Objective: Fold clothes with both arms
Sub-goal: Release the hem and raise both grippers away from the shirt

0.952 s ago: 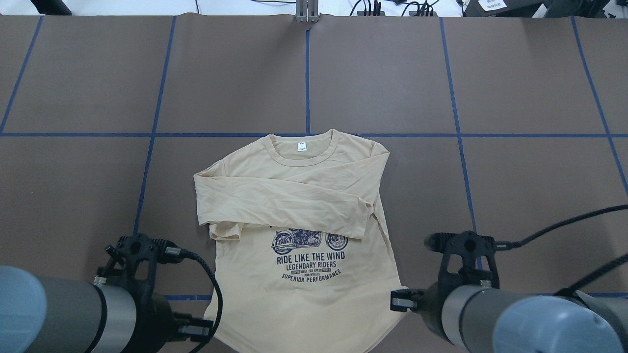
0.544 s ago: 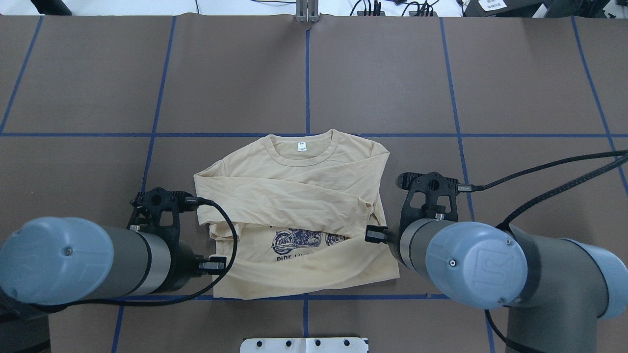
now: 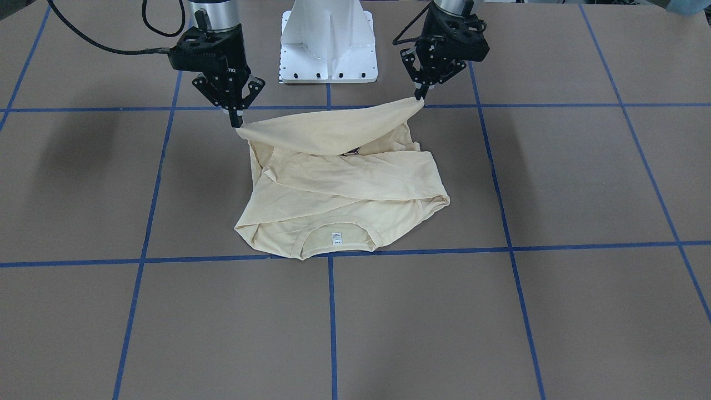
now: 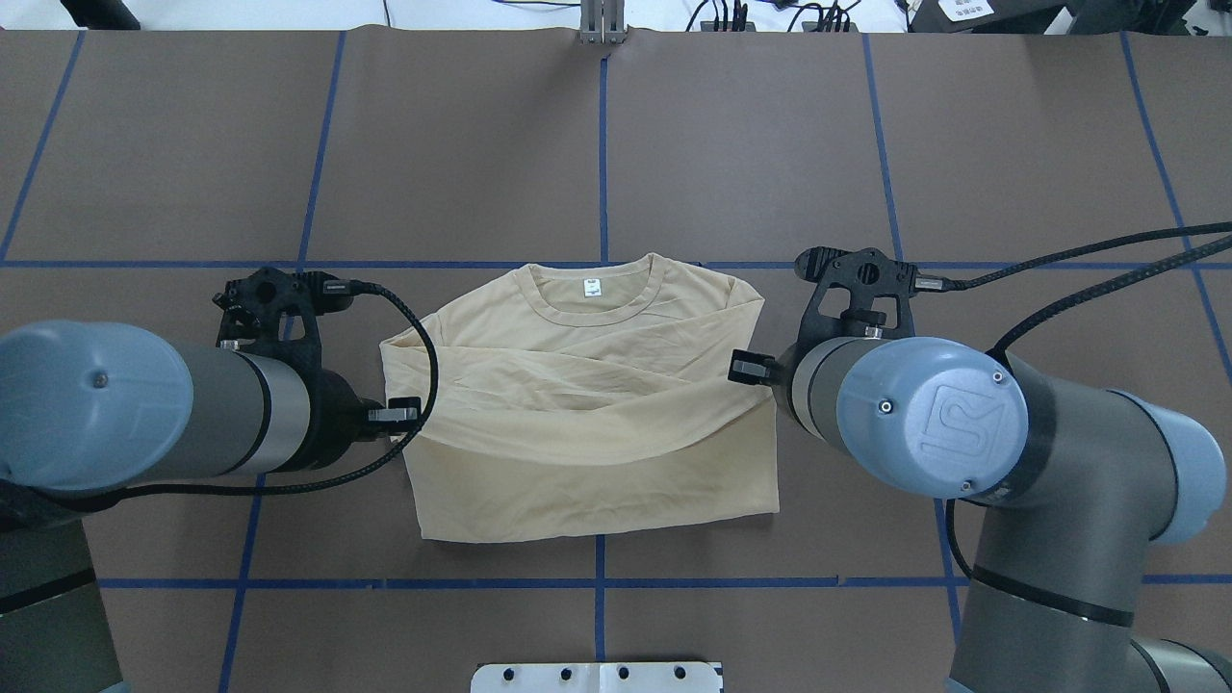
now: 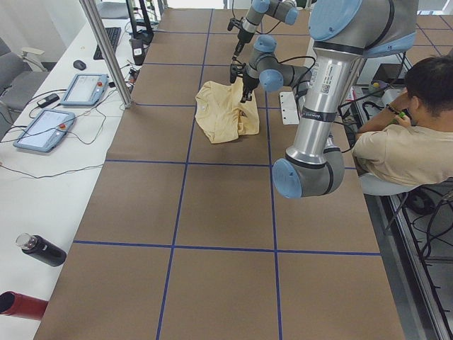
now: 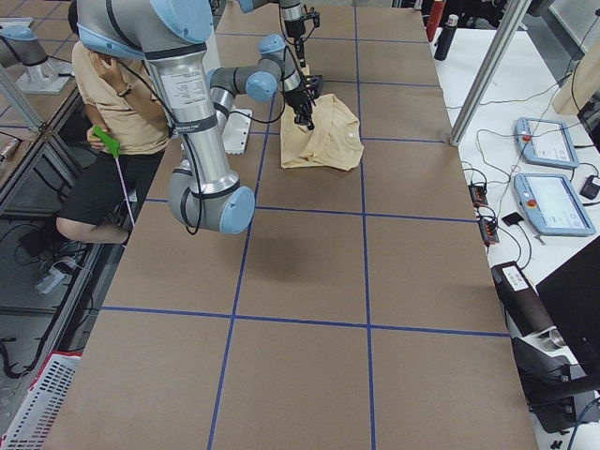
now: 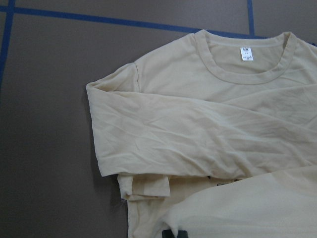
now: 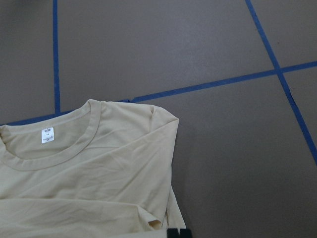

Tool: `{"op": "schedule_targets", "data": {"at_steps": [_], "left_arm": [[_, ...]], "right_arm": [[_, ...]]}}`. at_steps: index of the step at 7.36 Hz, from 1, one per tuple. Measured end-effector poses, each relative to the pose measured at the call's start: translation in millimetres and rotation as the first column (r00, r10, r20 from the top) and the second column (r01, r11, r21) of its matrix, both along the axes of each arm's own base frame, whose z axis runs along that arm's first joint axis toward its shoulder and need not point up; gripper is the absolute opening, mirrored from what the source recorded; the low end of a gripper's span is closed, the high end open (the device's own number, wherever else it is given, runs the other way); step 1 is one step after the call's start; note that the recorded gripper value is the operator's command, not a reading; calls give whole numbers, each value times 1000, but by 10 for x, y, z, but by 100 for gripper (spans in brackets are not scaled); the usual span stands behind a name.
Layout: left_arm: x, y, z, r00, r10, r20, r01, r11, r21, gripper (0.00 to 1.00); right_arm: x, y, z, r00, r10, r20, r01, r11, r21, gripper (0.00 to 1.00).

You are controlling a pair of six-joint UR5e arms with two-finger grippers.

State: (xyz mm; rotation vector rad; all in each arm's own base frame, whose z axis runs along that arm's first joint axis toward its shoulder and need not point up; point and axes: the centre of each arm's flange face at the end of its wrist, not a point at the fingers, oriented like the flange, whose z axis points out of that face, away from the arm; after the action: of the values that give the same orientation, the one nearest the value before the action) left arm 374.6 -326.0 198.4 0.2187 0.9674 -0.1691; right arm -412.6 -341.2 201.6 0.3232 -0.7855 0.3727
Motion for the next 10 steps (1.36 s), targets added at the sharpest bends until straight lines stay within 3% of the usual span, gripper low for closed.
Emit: {"op": "schedule_targets", "data": {"at_steps": [3,6,10], "left_arm": [[288,-488,162,995,-73,66,72,997,20,0],[614,-965,646,982,-126,138,119,991,60,0],[936,-1316,1031,971,-142,190,129,989,77,0]], "right_arm": [[-281,-351,26,999,33,-24,-33,999,-1,0],[-535,-708,306,999,45,-30,-45,999,25,0],[-808,-1137,621,995,74,-71,-73,997,14,0]]}}
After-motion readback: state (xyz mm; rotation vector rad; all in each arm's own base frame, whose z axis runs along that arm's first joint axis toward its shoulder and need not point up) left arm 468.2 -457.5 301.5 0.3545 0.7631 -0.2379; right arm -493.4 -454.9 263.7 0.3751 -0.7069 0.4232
